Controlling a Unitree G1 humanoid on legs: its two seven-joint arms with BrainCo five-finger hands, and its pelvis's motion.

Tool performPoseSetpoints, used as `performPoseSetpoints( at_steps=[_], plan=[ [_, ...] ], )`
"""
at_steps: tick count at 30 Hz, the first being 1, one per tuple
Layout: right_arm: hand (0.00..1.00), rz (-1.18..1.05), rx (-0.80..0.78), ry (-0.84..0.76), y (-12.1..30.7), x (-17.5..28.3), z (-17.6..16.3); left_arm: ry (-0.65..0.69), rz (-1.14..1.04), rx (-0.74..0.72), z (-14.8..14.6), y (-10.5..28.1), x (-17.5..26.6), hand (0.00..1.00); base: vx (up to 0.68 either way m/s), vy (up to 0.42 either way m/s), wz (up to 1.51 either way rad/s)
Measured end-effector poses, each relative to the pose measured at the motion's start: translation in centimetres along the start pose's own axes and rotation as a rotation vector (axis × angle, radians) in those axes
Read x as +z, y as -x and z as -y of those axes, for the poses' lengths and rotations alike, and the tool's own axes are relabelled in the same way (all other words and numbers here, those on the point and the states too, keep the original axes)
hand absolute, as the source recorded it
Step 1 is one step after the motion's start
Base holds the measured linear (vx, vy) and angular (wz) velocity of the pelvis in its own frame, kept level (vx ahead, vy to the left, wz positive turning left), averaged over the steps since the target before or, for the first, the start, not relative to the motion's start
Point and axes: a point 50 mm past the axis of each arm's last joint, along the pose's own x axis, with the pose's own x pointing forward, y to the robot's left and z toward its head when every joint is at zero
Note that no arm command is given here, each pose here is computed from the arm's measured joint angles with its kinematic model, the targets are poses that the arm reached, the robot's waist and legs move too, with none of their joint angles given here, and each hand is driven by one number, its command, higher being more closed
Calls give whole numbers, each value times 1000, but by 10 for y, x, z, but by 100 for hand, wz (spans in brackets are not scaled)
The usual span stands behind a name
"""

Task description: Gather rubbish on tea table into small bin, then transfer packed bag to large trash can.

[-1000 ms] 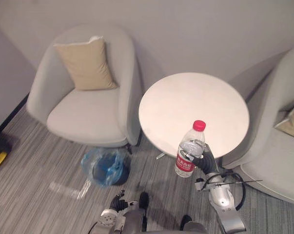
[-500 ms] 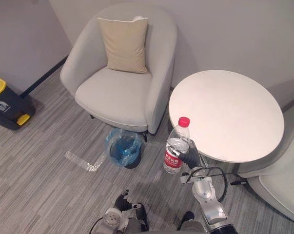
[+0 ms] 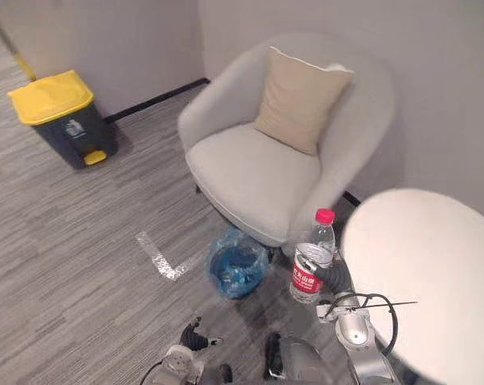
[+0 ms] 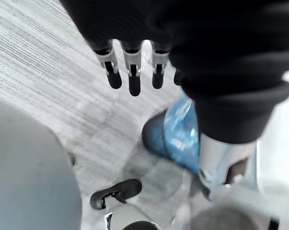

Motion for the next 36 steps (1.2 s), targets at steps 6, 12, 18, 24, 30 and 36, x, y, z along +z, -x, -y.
performPoseSetpoints(
  at_steps=[6, 12, 18, 24, 30, 36],
  plan=[
    [100, 11, 3, -50, -4, 5, -7, 14, 31, 7, 0, -2, 10, 0, 421, 6, -26],
    [100, -27, -37, -50, -3, -1, -2, -60, 75, 4, -3, -4, 20, 0, 231, 184, -31],
    [100, -23, 17, -77, -4, 3, -20, -99, 54, 13, -6, -4, 15, 0, 108, 109, -24],
    [100, -78, 73, -52, -2, -10, -31, -109, 21, 19, -6, -3, 8, 0, -24, 2, -37],
    [100, -119, 128, -3, 10, -20, -38, -120, -3, 14, -6, -3, 2, 0, -80, 3, -22],
    [100, -105, 245, 85, 3, -24, -55, -16, 36, 69, -19, -6, 15, 0, -178, -1, -10]
  ],
)
